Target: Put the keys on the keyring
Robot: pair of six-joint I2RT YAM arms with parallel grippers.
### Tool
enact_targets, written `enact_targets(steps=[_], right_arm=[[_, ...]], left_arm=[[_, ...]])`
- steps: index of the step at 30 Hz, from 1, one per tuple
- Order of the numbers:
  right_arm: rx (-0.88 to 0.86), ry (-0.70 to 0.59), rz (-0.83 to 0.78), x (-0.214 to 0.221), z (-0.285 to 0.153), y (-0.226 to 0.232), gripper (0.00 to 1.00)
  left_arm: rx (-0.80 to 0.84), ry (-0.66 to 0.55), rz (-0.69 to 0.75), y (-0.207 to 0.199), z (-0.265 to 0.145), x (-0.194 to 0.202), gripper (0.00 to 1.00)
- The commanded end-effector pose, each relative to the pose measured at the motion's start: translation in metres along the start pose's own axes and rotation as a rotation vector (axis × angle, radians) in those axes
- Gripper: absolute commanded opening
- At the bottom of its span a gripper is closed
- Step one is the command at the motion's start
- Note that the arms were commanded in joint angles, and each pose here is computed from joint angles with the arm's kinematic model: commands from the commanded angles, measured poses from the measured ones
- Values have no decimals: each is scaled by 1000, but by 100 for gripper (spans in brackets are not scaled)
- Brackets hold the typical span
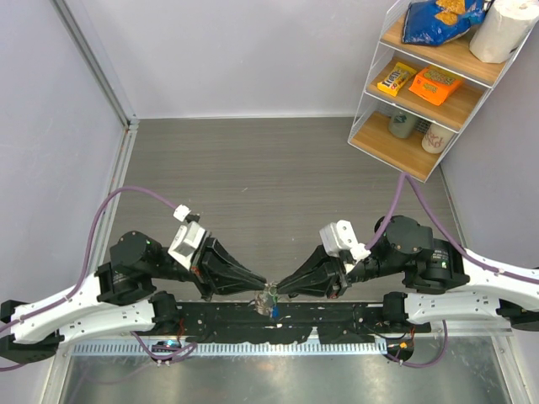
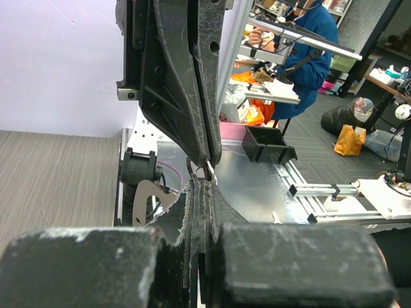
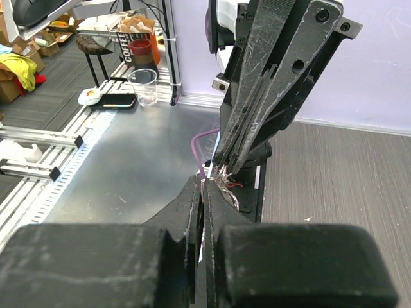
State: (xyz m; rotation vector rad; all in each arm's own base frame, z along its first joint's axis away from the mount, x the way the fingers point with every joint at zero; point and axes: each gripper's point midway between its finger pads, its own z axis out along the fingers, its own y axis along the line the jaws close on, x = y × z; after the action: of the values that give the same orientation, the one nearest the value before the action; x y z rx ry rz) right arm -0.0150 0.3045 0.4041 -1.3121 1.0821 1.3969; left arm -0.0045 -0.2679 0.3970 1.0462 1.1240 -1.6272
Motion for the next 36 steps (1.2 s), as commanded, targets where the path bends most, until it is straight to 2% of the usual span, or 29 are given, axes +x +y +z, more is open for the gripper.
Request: enact_targets(steps=[1, 19, 26, 36], right_arm=[[12, -93, -33, -36, -6, 1, 5], [27, -70, -71, -58, -5, -3, 5], [7, -31, -72, -62, 4, -3, 5], [-14, -15, -76, -70, 6, 0, 5]], left_arm=[[57, -51, 34, -11, 3, -15, 0], [64, -69, 27, -13, -1, -12, 0], [64, -40, 0, -13, 1, -7, 0], [47, 4, -23, -9, 3, 0, 24]])
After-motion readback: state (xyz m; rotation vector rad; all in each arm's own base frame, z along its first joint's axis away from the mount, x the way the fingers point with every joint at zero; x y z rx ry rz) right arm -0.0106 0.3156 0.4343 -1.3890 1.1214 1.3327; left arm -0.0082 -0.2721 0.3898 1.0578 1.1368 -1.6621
